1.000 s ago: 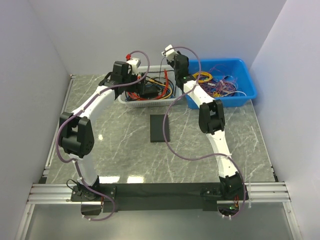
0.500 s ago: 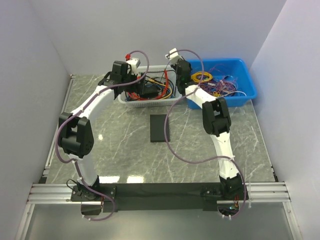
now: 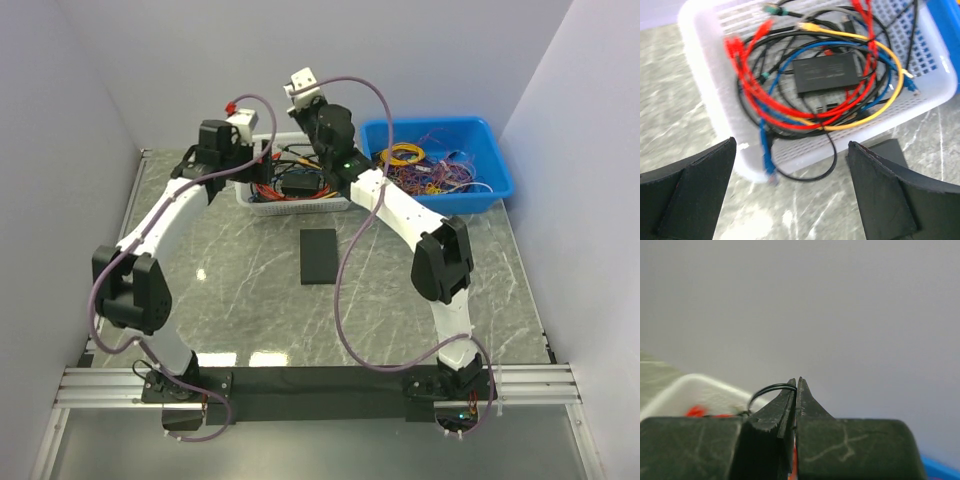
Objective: Pull the plug from the switch port
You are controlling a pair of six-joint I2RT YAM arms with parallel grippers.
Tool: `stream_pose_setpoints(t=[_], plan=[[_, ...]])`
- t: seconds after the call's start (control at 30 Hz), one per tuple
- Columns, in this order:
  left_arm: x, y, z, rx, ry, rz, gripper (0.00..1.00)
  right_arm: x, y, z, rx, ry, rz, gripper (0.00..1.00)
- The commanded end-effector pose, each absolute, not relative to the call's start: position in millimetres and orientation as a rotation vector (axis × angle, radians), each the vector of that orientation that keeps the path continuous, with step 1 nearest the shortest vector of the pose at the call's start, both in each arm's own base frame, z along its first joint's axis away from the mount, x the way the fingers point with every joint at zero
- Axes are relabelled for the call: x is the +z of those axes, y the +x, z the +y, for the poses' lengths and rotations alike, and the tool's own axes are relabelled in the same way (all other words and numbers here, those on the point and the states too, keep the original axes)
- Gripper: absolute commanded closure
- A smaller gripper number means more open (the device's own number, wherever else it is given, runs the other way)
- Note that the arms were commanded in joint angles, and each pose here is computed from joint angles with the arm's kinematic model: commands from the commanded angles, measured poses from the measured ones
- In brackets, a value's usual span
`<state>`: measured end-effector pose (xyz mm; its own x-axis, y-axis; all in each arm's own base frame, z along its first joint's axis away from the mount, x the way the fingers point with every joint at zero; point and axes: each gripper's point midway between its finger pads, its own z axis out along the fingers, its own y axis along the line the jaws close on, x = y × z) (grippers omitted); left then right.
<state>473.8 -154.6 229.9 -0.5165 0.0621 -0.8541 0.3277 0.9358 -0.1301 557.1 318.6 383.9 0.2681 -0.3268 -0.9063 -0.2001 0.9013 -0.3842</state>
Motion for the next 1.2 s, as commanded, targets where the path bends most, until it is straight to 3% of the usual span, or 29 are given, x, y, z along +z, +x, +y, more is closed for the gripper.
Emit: stream_pose_setpoints(t=[0.0,0.1,0.23,0.27,0.4,0.47,0.5,0.6,0.73,0.97,1.0,1.13,1.17], plan=[[262,470,-132,-0.305,0.218,2.011,0.01,327,570,346,0.218,-0.452,1.407,1.0],[253,466,-117,-0.288,0.193,2.012,0.01,298,580,364,0.363,-0.416,1.426,1.0],[237,463,-98,-0.247,0.167,2.043,0.01,219,606,375,0.3,-0.457,1.604,1.0],[232,462,-95,-0.245,0.161,2.055,0.01,233,613,375,0.282,-0.455,1.596,1.0],[228,461,-79,-0.239,0.133,2.057,0.01,170,600,367,0.219,-0.616,1.779,1.0],[226,462,-71,-0.238,0.115,2.056,0.01,160,592,357,0.199,-0.658,1.83,0.88],[226,463,-70,-0.239,0.11,2.053,0.01,160,588,356,0.208,-0.675,1.841,0.72],[225,466,-71,-0.254,0.104,2.055,0.01,167,577,346,0.22,-0.695,1.865,0.47],[223,469,-78,-0.302,0.105,2.067,0.01,209,561,337,0.265,-0.667,1.825,0.36],[226,471,-80,-0.313,0.102,2.071,0.01,237,530,323,0.316,-0.726,1.853,0.3],[227,470,-79,-0.308,0.104,2.07,0.01,239,526,319,0.315,-0.72,1.862,0.06],[235,468,-67,-0.227,0.104,2.062,0.01,280,498,279,0.338,-0.534,1.882,0.05],[235,467,-63,-0.201,0.099,2.07,0.01,262,489,263,0.375,-0.431,1.948,0.05]])
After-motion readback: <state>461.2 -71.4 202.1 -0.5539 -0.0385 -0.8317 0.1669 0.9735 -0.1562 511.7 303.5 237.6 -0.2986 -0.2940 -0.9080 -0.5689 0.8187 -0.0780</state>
